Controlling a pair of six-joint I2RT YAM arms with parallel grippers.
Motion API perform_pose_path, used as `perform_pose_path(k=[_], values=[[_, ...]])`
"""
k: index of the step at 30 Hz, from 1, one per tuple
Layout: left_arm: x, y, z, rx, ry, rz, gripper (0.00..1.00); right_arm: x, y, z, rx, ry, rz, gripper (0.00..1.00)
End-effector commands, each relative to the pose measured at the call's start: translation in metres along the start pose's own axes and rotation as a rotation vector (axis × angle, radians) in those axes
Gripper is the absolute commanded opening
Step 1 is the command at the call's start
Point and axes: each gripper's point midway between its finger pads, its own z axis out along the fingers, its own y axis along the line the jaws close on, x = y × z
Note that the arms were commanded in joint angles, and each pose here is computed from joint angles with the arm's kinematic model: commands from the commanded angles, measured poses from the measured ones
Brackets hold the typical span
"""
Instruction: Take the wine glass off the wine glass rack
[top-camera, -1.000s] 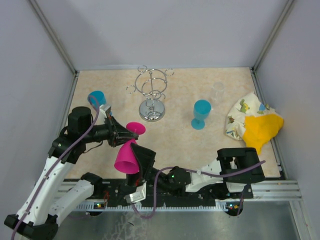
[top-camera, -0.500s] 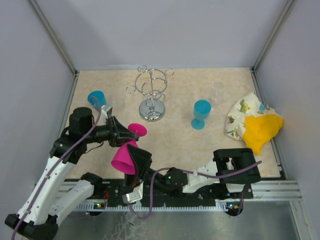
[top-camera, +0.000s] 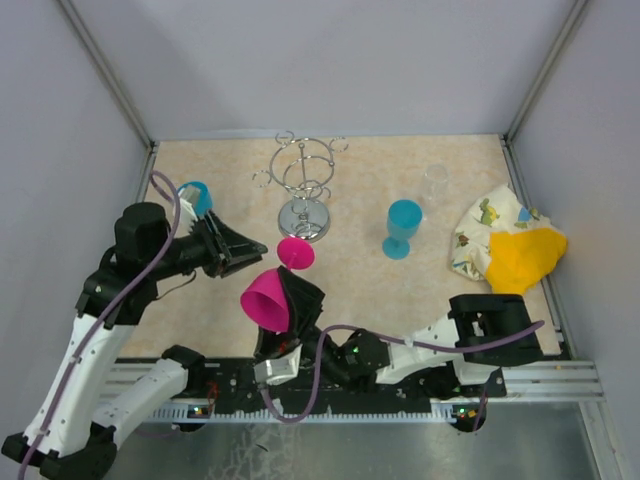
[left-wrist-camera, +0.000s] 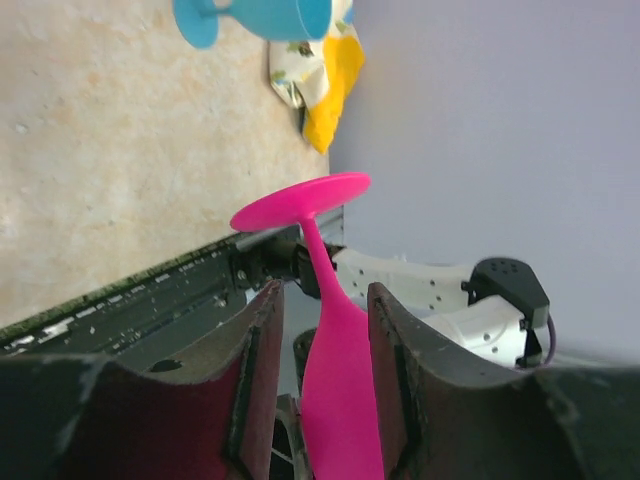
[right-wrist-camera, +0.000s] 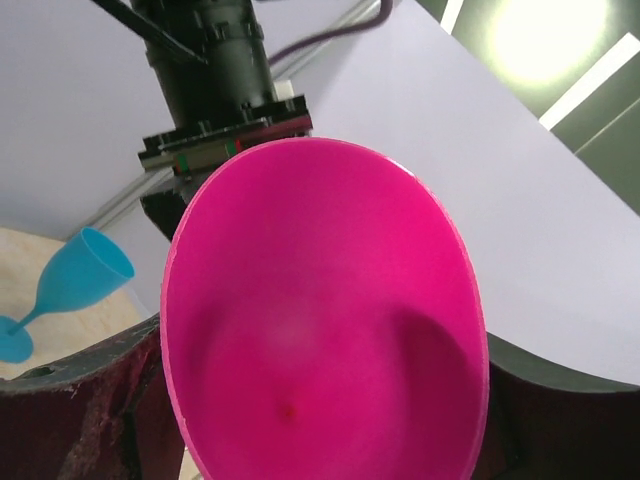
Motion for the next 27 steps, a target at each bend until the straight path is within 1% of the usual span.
perform_pose_path(k=[1, 3, 7, 9, 12, 18, 22, 27], values=[[-0.026, -0.004, -0.018, -0.087, -0.161, 0.115, 0.44, 0.015, -0.043, -0.01, 0.163, 0.096, 0.221, 0.62], [-0.044, -0.017, -0.035, -0.11, -0.268, 0.18, 0.44, 0.023, -0.035, -0.012, 0.138, 0.144, 0.241, 0.57], [-0.074, -0.037, -0.081, -0.173, -0.493, 0.312, 0.44, 0.04, -0.018, -0.018, 0.092, 0.234, 0.298, 0.56], [-0.079, -0.04, -0.096, -0.199, -0.544, 0.351, 0.44, 0.049, -0.009, -0.021, 0.071, 0.276, 0.35, 0.56], [-0.08, -0.039, -0.104, -0.211, -0.571, 0.388, 0.44, 0.068, 0.004, -0.025, 0.051, 0.355, 0.446, 0.56], [-0.078, -0.029, -0.095, -0.193, -0.566, 0.402, 0.45, 0.104, 0.034, -0.032, -0.026, 0.471, 0.634, 0.55], [-0.078, -0.028, -0.089, -0.179, -0.555, 0.413, 0.45, 0.136, 0.042, -0.042, -0.032, 0.533, 0.699, 0.55], [-0.078, -0.024, -0.087, -0.177, -0.565, 0.425, 0.46, 0.163, 0.053, -0.06, -0.031, 0.587, 0.778, 0.56]])
